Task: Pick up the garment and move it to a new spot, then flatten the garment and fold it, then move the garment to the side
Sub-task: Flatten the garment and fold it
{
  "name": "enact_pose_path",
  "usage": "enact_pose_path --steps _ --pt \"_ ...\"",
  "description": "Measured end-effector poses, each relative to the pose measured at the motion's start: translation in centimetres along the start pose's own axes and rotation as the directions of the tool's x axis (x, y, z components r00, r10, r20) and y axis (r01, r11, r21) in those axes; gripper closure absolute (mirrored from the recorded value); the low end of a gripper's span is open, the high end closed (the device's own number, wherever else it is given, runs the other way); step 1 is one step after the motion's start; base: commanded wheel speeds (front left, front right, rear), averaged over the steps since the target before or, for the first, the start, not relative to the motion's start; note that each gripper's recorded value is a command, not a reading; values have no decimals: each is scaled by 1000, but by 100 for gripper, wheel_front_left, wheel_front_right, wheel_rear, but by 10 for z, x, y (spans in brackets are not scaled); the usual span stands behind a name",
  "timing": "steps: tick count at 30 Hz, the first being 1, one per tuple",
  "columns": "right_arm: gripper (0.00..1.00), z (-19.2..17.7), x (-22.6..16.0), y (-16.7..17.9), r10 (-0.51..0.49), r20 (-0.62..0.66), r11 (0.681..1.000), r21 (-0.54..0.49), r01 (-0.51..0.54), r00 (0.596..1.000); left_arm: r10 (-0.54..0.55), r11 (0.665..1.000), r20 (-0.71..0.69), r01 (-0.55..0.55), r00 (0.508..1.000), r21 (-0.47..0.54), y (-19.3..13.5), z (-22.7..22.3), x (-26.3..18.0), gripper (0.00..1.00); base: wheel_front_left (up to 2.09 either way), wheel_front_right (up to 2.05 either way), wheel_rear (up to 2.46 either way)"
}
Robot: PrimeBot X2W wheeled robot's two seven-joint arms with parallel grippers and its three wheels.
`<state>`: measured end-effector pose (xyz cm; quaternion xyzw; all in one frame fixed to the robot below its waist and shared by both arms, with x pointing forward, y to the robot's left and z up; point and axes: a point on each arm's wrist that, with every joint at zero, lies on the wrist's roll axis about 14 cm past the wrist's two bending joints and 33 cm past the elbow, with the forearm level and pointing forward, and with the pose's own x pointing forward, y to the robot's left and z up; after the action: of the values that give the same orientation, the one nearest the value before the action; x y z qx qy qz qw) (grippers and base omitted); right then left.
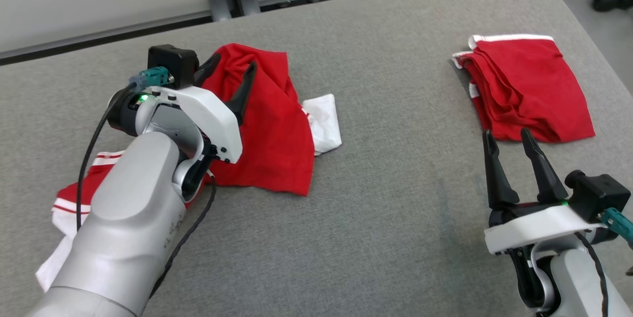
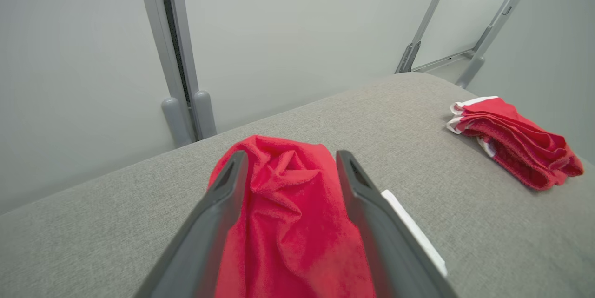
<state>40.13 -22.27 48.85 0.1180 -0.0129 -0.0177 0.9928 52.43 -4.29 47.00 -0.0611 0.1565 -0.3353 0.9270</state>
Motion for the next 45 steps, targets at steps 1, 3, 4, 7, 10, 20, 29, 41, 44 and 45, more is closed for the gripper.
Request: enact_pose_path --steps 1,3,4,7,10,20,29,41,44,45 --pt "0 0 0 1 6 0 1000 -1 -6 1000 1 1000 31 -1 1000 6 -1 6 -3 0 0 0 0" --pt "0 -1 -2 5 20 -4 1000 -2 -20 1000 3 1000 89 -5 996 21 -3 15 -12 0 0 0 0" --pt "0 -1 -3 7 28 -6 1000 -1 -28 1000 7 1000 116 -10 993 21 -4 18 -18 0 0 0 0" --pt "0 -2 -4 19 64 -8 998 5 -64 998 37 999 176 -43 984 31 2 16 -43 0 0 0 0" --pt "0 -6 -5 31 105 -18 994 13 -105 994 113 991 211 -127 971 51 20 9 -73 0 0 0 0" --pt "0 -44 -12 106 335 -135 941 94 -325 932 405 911 297 -409 865 -51 56 -15 -180 0 0 0 0" --pt "0 -96 -16 162 480 -350 876 148 -459 804 521 850 330 -512 787 -121 62 -14 -235 0 0 0 0" --pt "88 -122 -14 192 520 -430 849 168 -501 738 605 794 316 -581 730 -179 67 -25 -274 0 0 0 0" --pt "100 -119 -10 194 521 -410 850 167 -500 749 610 791 312 -583 729 -184 67 -27 -277 0 0 0 0" --pt "100 -117 -8 194 519 -403 851 165 -498 754 609 792 310 -582 730 -184 67 -27 -276 0 0 0 0"
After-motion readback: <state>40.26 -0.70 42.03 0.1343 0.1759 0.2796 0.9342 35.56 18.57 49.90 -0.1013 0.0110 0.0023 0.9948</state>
